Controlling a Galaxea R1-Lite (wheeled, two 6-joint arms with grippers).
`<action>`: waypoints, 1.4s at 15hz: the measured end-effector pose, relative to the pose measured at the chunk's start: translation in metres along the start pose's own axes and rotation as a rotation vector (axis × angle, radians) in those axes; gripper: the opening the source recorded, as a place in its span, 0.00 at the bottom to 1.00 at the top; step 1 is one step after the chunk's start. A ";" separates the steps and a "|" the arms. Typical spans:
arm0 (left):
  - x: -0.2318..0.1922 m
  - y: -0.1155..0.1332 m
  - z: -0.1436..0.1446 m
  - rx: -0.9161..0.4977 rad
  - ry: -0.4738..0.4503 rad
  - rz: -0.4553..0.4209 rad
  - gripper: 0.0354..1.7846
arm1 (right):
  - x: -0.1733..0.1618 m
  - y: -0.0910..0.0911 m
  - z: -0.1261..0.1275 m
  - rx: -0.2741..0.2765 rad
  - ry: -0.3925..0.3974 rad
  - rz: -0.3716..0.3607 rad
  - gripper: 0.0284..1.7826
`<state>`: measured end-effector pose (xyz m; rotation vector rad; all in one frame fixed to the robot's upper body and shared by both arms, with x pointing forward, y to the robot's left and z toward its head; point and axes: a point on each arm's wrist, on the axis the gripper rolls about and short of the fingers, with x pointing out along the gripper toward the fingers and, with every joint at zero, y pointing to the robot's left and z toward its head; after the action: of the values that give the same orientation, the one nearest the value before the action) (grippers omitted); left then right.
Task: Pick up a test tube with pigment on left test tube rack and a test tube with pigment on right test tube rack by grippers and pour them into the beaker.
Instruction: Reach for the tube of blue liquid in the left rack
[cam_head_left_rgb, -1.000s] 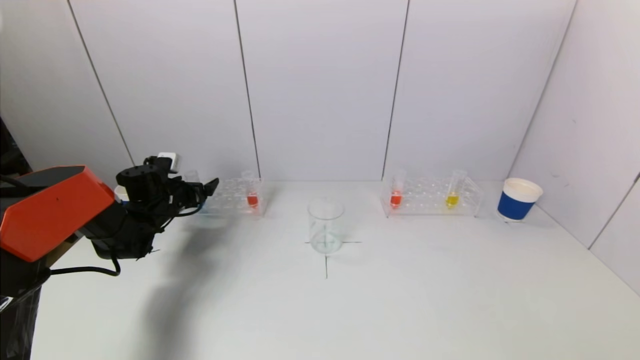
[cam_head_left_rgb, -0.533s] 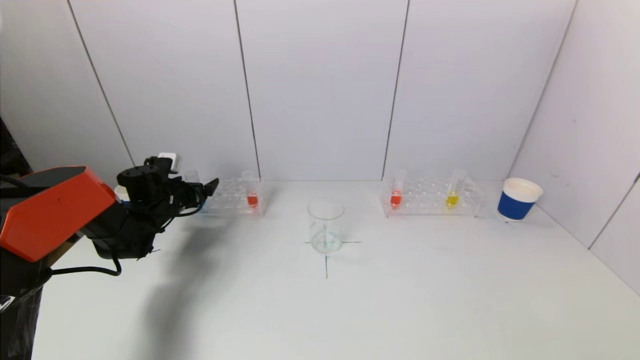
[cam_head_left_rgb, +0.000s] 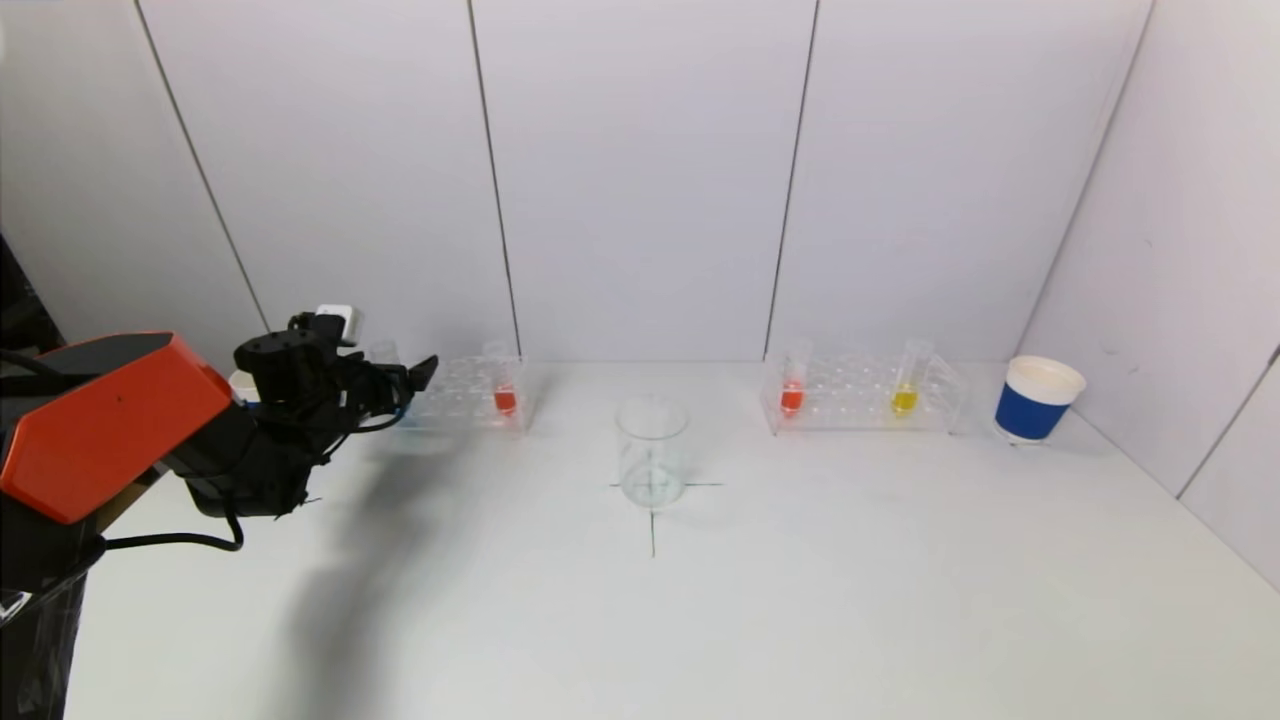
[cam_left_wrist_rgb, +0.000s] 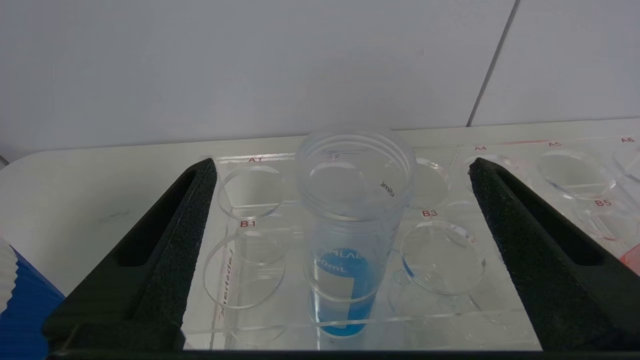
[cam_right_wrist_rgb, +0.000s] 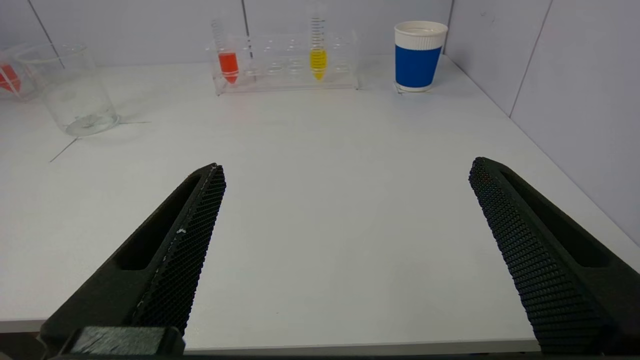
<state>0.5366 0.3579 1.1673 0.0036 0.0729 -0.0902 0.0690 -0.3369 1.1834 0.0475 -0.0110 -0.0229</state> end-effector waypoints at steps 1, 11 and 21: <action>0.000 0.000 0.000 0.000 0.000 0.000 0.99 | 0.000 0.000 0.000 0.000 0.000 0.000 0.99; 0.000 0.000 -0.002 -0.001 0.002 0.001 0.95 | 0.000 0.000 0.000 0.000 0.000 0.000 0.99; 0.000 0.000 -0.002 -0.001 0.003 0.001 0.25 | 0.000 0.000 0.000 0.000 0.000 0.000 0.99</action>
<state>0.5369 0.3580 1.1655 0.0023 0.0757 -0.0887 0.0690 -0.3369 1.1834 0.0475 -0.0110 -0.0225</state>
